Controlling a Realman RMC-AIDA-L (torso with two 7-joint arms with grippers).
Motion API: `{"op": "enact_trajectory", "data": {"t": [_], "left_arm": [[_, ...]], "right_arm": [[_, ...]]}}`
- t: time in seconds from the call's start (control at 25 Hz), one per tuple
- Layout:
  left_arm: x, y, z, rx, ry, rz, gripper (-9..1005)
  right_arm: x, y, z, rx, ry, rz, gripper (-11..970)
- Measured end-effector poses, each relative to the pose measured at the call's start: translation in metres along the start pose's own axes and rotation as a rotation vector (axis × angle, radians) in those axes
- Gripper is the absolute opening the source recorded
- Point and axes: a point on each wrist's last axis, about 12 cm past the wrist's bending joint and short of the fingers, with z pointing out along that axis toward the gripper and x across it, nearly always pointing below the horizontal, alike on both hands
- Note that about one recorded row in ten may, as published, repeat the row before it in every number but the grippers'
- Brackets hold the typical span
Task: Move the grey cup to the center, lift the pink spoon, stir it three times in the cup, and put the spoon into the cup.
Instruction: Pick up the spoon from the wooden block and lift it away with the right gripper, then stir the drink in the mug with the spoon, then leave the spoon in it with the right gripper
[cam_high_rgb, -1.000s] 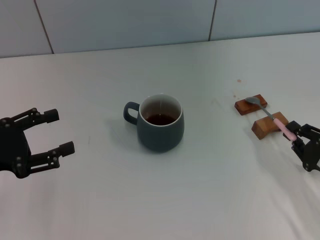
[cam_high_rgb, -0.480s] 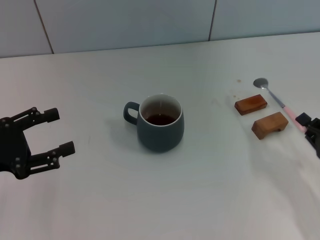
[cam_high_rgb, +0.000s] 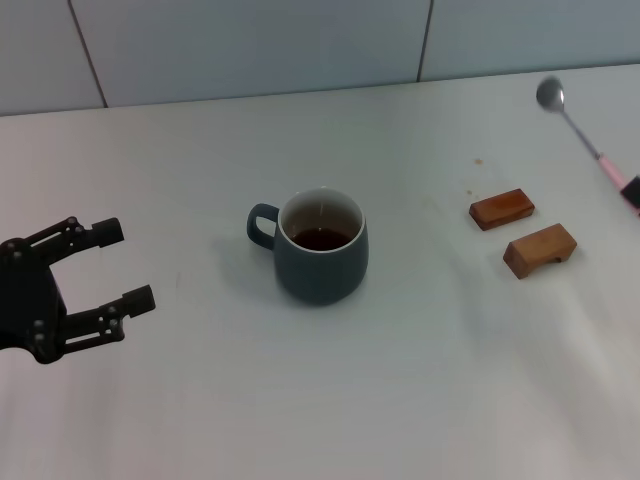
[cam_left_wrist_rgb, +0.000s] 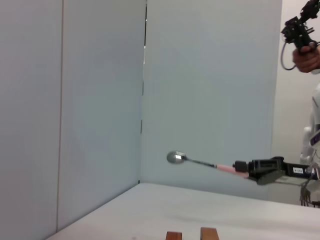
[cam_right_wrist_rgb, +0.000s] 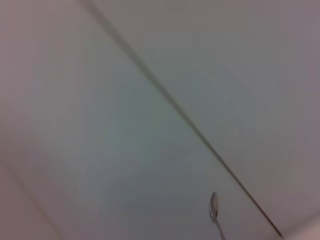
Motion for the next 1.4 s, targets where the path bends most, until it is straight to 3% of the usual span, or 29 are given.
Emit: {"op": "enact_trajectory", "data": {"t": [0.28,0.6,0.88,1.0,1.16,1.4], "left_arm": [[0.0,-0.003,0.005,0.004,-0.036,-0.004,837],[0.002,-0.008,0.008,0.002,-0.058,-0.014,837],[0.005,-0.012,0.006,-0.017,-0.076,-0.016,837],[0.007,-0.015,0.008,-0.022,-0.088,-0.023,837],[0.008,-0.016,0.008,-0.022,-0.092,-0.025,837],[0.008,-0.017,0.009,-0.02,-0.095,-0.027,837]], "right_arm": [[-0.035,0.008,0.017,-0.191,0.029,-0.213,107],[-0.073,0.025,0.051,-0.433,0.266,-0.335,107],[-0.095,0.042,0.074,-0.501,0.443,-0.375,106],[-0.111,0.056,0.09,-0.525,0.542,-0.389,106],[-0.123,0.068,0.101,-0.515,0.613,-0.387,106],[-0.149,0.101,0.13,-0.447,0.78,-0.409,106]]}}
